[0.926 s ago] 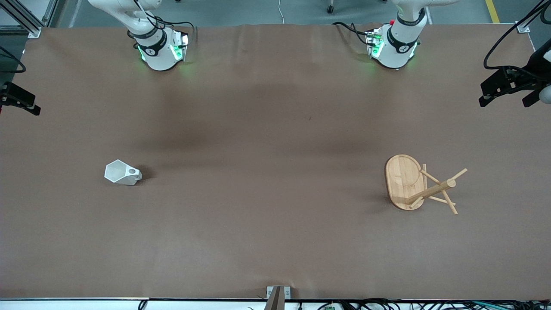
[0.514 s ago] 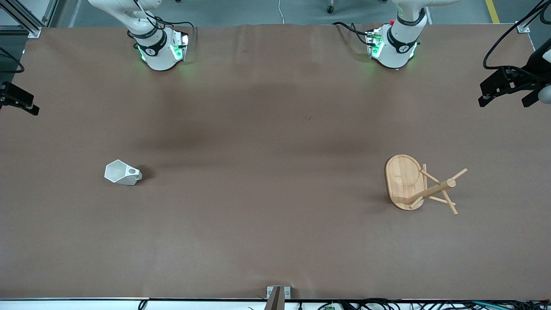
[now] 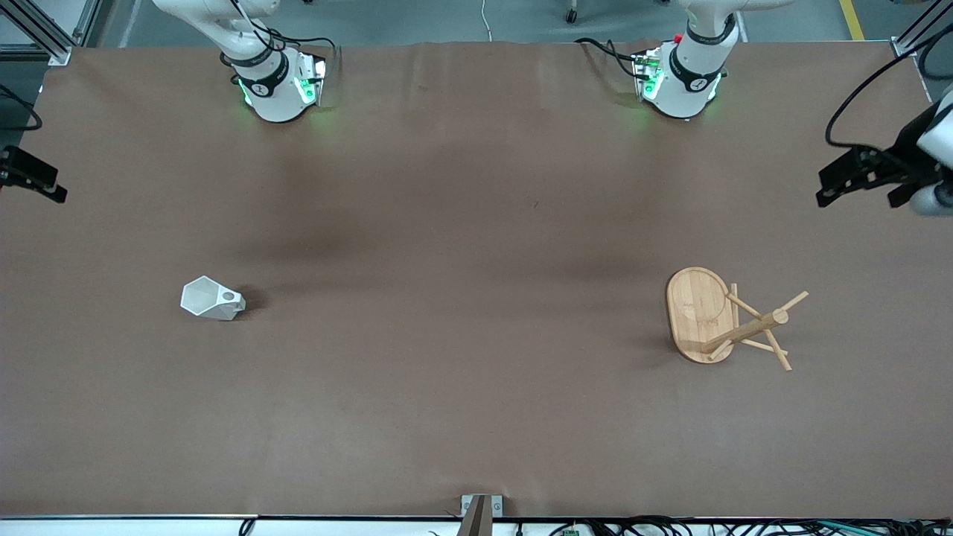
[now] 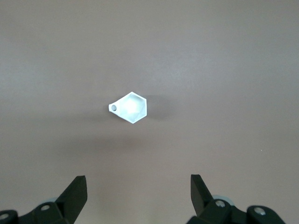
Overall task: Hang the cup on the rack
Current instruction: 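Reach the right gripper to the white cup while the left gripper approaches the rack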
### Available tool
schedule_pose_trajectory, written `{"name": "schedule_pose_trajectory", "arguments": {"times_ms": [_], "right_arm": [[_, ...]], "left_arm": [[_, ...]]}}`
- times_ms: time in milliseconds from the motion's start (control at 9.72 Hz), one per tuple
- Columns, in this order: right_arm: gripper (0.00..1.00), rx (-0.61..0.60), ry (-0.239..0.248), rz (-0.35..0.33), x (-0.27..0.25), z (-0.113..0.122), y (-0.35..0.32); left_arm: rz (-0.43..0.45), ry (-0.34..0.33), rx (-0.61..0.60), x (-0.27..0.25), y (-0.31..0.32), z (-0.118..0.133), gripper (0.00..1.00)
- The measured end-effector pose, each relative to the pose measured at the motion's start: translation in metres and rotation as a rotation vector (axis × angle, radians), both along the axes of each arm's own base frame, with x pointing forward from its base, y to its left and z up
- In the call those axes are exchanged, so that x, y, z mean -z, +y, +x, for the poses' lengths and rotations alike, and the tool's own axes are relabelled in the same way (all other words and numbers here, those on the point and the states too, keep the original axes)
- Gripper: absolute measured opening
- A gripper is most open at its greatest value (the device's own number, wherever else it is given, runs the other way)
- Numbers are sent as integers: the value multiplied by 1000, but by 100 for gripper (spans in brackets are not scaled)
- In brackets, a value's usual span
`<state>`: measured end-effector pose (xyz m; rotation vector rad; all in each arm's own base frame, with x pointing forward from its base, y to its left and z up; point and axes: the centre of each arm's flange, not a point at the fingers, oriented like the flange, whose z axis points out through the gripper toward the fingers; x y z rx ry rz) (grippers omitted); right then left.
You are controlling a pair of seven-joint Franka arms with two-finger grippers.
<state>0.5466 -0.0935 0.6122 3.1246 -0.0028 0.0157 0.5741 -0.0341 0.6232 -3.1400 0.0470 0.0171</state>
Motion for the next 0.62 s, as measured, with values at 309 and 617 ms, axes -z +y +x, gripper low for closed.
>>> {"name": "schedule_pose_trajectory", "arguments": {"times_ms": [309, 617], "right_arm": [[97, 10, -38, -9, 94, 17, -10], [96, 3, -13, -14, 193, 30, -9]], "left_arm": [[-8, 18, 29, 39, -17, 25, 100], [-13, -2, 96, 46, -74, 26, 100]]}}
